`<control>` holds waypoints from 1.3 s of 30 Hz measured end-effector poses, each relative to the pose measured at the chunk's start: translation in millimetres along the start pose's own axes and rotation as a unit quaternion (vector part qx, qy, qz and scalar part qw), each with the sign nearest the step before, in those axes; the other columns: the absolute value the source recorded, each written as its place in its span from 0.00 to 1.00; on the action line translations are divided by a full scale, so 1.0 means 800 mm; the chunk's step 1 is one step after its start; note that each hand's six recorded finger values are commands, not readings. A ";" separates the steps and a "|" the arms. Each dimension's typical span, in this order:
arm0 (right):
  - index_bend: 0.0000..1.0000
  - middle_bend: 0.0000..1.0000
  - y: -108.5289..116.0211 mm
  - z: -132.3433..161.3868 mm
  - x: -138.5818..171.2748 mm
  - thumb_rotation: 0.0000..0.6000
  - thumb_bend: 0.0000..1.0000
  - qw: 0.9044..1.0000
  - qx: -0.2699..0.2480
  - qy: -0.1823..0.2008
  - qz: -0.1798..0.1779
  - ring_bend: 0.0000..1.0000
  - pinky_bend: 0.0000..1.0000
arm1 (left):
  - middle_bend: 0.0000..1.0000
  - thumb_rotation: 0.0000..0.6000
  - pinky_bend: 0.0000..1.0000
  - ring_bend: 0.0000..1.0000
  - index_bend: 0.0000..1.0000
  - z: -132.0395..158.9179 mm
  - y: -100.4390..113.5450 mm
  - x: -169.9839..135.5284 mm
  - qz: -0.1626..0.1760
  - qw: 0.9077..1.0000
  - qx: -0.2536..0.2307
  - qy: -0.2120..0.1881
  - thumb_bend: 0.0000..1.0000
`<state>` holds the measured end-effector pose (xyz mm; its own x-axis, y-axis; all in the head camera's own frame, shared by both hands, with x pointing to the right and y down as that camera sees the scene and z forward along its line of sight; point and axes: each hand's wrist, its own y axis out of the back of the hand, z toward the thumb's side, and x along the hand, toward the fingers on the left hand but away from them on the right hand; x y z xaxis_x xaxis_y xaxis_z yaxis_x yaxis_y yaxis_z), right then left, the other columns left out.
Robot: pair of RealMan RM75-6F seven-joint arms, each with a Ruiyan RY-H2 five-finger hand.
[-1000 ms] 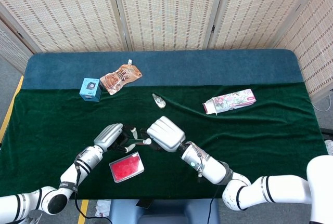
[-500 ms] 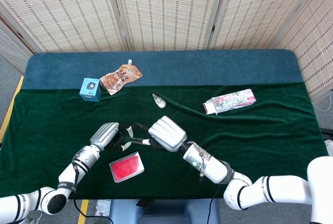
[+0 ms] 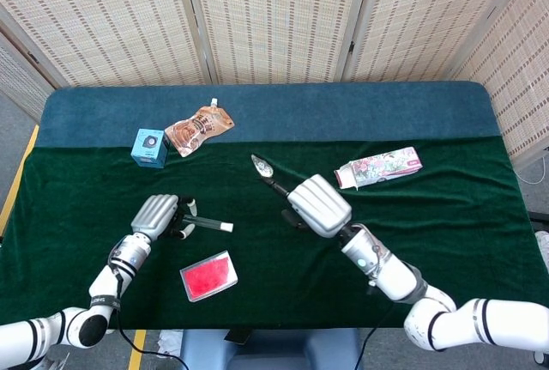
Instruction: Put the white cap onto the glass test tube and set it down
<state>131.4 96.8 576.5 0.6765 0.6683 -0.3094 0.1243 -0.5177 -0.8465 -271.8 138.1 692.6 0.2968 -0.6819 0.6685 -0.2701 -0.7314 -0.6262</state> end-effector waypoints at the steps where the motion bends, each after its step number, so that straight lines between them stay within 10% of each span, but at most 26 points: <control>1: 0.11 1.00 0.003 -0.009 0.007 1.00 0.53 1.000 0.004 -0.008 -0.002 1.00 1.00 | 0.92 1.00 0.80 0.82 0.71 -0.004 -0.002 0.002 0.002 1.000 0.006 0.004 0.65; 25: 0.08 1.00 -0.006 -0.191 0.177 1.00 0.53 0.976 -0.024 -0.218 -0.006 1.00 1.00 | 0.91 1.00 0.73 0.78 0.48 -0.028 -0.040 0.029 -0.012 0.997 0.045 0.053 0.52; 35: 0.08 0.89 0.006 -0.222 0.247 1.00 0.53 0.960 -0.025 -0.278 -0.025 0.99 0.96 | 0.44 1.00 0.37 0.34 0.36 -0.039 -0.006 0.000 0.008 0.997 0.056 0.054 0.46; 39: 0.18 0.60 0.018 -0.223 0.279 1.00 0.53 0.956 -0.005 -0.292 -0.032 0.68 0.67 | 0.38 1.00 0.30 0.28 0.36 -0.050 0.030 -0.023 0.055 0.995 0.063 0.057 0.46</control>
<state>413.5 143.2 572.9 0.1460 0.8817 -0.4486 0.1602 -0.4686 -0.8688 -320.3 133.2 681.6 0.1637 -0.7589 0.6303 -0.1751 -0.6511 -0.7385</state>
